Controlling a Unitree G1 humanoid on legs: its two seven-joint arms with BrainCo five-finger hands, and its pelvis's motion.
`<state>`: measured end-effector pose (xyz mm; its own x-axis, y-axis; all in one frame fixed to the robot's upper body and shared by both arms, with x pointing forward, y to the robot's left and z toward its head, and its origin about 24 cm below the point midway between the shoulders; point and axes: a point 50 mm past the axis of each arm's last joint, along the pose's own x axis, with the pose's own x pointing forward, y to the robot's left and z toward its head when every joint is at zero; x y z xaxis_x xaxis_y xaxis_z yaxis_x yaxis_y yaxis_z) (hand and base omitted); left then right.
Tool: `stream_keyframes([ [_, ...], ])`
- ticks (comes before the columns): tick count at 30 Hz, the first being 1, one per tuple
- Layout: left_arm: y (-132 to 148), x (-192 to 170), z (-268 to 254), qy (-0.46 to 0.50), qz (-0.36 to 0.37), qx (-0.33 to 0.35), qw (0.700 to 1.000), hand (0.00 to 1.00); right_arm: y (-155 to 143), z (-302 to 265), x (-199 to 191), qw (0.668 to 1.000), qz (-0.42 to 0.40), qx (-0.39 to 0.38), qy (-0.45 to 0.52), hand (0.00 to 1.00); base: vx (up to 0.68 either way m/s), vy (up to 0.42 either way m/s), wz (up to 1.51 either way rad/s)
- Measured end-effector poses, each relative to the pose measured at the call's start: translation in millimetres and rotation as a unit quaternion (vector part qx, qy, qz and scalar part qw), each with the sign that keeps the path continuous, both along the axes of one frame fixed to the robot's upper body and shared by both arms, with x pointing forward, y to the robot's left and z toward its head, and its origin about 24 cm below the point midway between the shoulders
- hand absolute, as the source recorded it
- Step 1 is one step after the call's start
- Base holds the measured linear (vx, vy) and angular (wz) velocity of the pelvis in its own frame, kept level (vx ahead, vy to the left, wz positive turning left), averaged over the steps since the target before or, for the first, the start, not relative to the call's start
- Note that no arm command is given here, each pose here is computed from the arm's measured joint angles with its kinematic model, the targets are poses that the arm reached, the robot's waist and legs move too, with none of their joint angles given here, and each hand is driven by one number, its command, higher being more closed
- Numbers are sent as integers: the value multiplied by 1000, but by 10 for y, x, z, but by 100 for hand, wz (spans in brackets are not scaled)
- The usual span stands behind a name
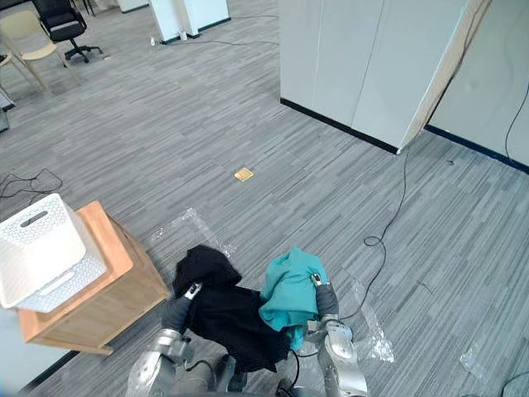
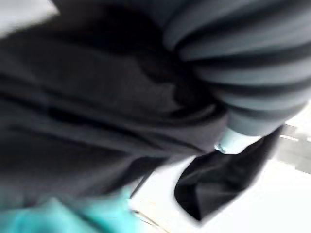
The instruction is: Tidy the bed and pick cloth on bed and put in laundry
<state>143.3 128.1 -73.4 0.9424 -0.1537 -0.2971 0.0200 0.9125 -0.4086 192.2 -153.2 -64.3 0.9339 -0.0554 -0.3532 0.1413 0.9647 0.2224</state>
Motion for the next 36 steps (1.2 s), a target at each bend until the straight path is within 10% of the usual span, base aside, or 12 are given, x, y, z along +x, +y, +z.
stream_keyframes([
  [18,53,412,233,-53,62,15,997,100,242,82,-82,996,68,46,-30,100,543,-50,66],
  [30,405,32,200,-37,165,-47,984,100,7,24,-58,993,115,-7,-3,100,400,-180,90],
  [33,402,129,259,-33,153,80,984,100,-69,-78,-151,994,107,-14,32,100,388,-24,178],
  [36,422,72,-20,71,157,-13,985,100,-61,174,34,990,98,-51,-93,100,294,-32,132],
])
